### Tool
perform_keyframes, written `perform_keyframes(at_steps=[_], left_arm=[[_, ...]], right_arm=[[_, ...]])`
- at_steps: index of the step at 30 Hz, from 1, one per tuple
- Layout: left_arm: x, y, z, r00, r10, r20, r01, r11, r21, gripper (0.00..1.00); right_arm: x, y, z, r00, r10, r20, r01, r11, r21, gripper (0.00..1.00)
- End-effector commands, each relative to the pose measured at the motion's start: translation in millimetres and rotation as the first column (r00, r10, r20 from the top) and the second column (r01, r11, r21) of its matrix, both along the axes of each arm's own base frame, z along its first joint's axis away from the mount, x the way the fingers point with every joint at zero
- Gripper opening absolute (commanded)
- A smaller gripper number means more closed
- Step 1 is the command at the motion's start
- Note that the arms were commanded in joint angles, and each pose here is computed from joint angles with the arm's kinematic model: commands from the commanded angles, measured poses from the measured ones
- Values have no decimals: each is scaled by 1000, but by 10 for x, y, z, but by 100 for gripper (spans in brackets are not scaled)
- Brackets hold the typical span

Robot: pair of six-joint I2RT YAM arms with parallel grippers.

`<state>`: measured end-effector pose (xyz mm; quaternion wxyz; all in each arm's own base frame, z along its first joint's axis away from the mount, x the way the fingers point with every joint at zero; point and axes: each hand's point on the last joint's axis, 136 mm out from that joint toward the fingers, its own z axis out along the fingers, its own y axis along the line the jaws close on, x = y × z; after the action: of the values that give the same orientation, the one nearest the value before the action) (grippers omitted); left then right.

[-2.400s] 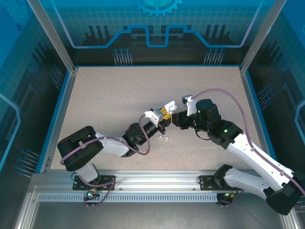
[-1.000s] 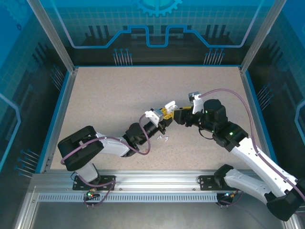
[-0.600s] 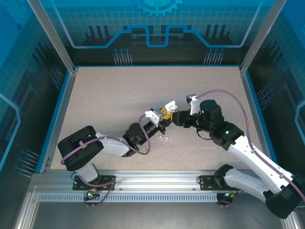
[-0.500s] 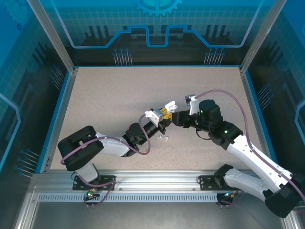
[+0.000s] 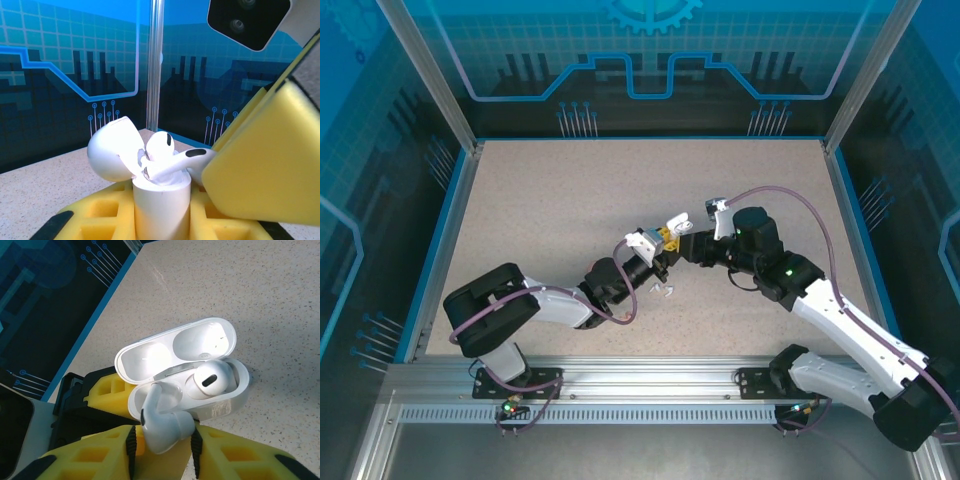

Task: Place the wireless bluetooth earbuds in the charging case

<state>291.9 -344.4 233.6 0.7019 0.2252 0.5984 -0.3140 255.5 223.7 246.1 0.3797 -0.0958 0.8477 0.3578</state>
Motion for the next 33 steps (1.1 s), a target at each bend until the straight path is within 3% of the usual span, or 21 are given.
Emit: perform_keyframes(at_steps=[1, 11, 19, 26, 33], left_arm=[[-41, -56, 181, 998, -25, 53, 27, 999, -38, 0], [-111, -103, 132, 994, -64, 89, 63, 998, 13, 0], [-186, -136, 64, 985, -99, 142, 87, 992, 87, 0], [-274, -227, 55, 971, -165, 173, 146, 982, 119, 0], [-267, -245, 15, 970, -168, 177, 145, 980, 135, 0]], right_arm=[[22, -26, 73, 1000, -11, 10, 11, 1000, -7, 33], [-43, -86, 192, 1000, 11, 0, -11, 997, -75, 29], [-292, -229, 227, 991, 89, -98, -110, 968, -225, 30], [-401, -199, 146, 961, 147, -235, -212, 935, -283, 27], [-382, -252, 212, 961, 135, -242, -212, 920, -329, 27]])
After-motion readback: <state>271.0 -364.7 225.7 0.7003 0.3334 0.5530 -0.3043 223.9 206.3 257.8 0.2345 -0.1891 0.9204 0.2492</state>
